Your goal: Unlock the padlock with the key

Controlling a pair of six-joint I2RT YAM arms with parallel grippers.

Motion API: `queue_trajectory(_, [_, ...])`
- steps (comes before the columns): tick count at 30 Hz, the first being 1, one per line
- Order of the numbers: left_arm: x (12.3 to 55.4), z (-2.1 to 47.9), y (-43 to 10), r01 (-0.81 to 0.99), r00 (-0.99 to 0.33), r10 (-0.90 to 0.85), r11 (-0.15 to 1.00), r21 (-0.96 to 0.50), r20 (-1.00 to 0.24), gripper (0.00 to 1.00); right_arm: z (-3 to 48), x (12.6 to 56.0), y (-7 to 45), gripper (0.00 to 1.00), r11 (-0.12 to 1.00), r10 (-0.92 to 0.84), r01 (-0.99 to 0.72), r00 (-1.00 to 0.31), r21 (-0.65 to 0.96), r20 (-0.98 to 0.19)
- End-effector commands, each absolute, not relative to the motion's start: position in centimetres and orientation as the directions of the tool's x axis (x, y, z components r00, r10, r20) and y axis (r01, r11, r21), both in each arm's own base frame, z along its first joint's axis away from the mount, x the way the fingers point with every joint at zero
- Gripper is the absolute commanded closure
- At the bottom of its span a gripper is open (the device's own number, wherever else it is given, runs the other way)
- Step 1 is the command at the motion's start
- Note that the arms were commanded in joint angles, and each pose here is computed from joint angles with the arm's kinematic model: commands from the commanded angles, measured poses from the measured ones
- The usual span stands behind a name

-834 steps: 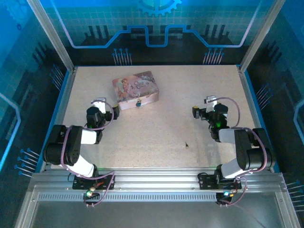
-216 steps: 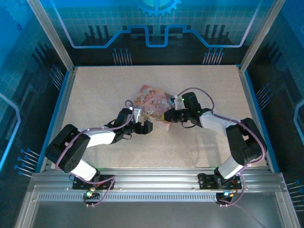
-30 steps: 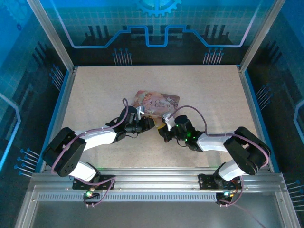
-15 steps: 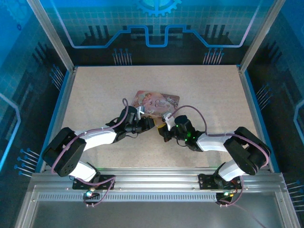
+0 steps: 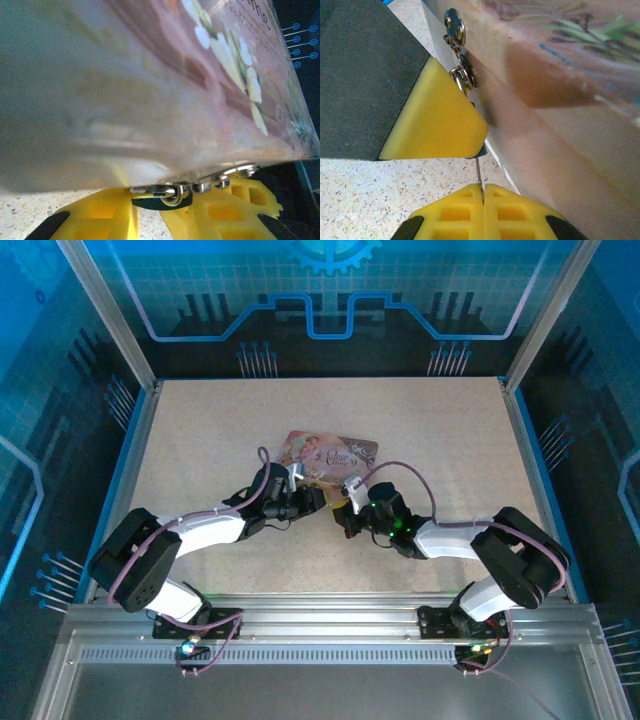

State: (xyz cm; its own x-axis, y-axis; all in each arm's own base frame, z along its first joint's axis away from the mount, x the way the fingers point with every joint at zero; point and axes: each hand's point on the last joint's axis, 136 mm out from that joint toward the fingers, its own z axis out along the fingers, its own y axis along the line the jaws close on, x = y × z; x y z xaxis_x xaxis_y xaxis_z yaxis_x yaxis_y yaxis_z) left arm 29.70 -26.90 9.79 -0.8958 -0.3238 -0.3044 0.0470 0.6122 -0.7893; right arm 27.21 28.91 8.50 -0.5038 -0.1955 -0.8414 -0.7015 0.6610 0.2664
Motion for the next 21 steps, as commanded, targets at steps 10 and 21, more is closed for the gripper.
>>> queue_trajectory(10, [29.1,12.4,-28.4,0.082,-0.911,-0.307,0.522,-0.849,-0.277,0.74,13.6,28.3,31.1,0.98,0.592,-0.133,-0.778,-0.354,0.212,-0.926])
queue_trajectory(21, [28.7,12.8,-28.5,0.072,-0.917,-0.307,0.505,-0.86,-0.256,0.75,13.7,28.9,31.3,0.99,0.6,-0.146,-0.783,-0.307,0.162,-0.941])
